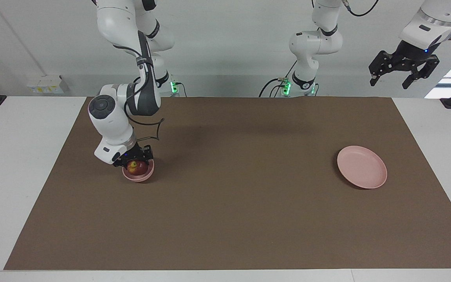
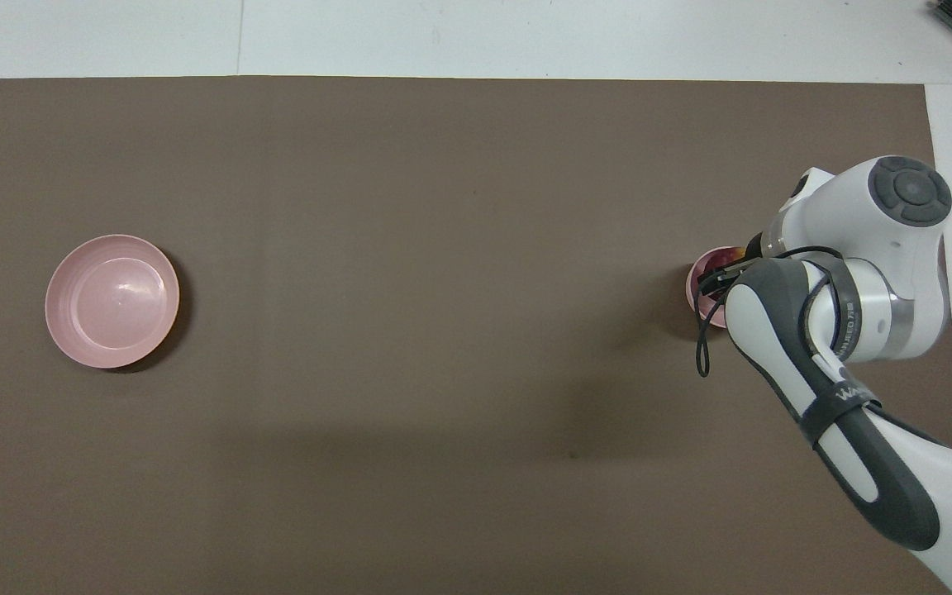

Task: Move apple from plate to bowl
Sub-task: 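Carry the apple with the right gripper and lower it into the bowl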

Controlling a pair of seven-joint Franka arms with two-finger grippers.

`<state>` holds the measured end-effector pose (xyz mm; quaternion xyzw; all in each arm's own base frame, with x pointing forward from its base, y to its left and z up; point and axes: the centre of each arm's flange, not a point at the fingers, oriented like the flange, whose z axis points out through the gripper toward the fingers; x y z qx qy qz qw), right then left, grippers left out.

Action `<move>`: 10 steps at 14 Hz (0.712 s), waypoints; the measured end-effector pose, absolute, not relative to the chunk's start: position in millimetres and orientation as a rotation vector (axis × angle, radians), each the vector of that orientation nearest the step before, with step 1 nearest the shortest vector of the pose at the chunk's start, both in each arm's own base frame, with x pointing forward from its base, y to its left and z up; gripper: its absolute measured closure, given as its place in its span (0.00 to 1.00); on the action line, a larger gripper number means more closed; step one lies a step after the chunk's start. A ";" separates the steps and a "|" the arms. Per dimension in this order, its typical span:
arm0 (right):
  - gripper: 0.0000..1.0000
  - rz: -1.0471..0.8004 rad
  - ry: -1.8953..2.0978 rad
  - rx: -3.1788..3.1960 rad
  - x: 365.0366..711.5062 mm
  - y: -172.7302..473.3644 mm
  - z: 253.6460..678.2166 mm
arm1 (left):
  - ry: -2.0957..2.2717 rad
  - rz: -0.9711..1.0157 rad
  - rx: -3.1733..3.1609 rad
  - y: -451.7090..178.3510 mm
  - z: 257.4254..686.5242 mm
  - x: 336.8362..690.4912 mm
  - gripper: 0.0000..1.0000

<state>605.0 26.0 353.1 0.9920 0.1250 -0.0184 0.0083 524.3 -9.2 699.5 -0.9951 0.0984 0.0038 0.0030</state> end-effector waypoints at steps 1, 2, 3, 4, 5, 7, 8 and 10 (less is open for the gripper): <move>0.20 -0.045 0.391 3.099 605.2 25.9 352.4 | 0.309 0.012 -3.120 -9.2 699.5 524.3 0.00; 0.20 -0.043 0.391 3.099 604.8 25.8 351.1 | 0.309 0.012 -3.120 -9.2 699.5 524.3 0.00; 0.21 -0.047 0.391 3.098 603.7 25.7 349.1 | 0.309 0.012 -3.120 -9.2 699.5 524.3 0.00; 0.22 -0.046 0.391 3.098 602.6 25.5 346.5 | 0.309 0.012 -3.120 -9.2 699.5 524.3 0.00; 0.22 -0.042 0.391 3.098 601.7 25.3 344.0 | 0.309 0.012 -3.120 -9.2 699.5 524.3 0.00; 0.22 -0.040 0.391 3.097 600.4 25.1 340.9 | 0.309 0.012 -3.120 -9.2 699.5 524.3 0.00; 0.22 -0.042 0.391 3.097 599.9 25.0 340.2 | 0.309 0.012 -3.120 -9.2 699.5 524.3 0.00; 0.22 -0.047 0.391 3.097 598.9 24.9 338.6 | 0.309 0.012 -3.120 -9.2 699.5 524.3 0.00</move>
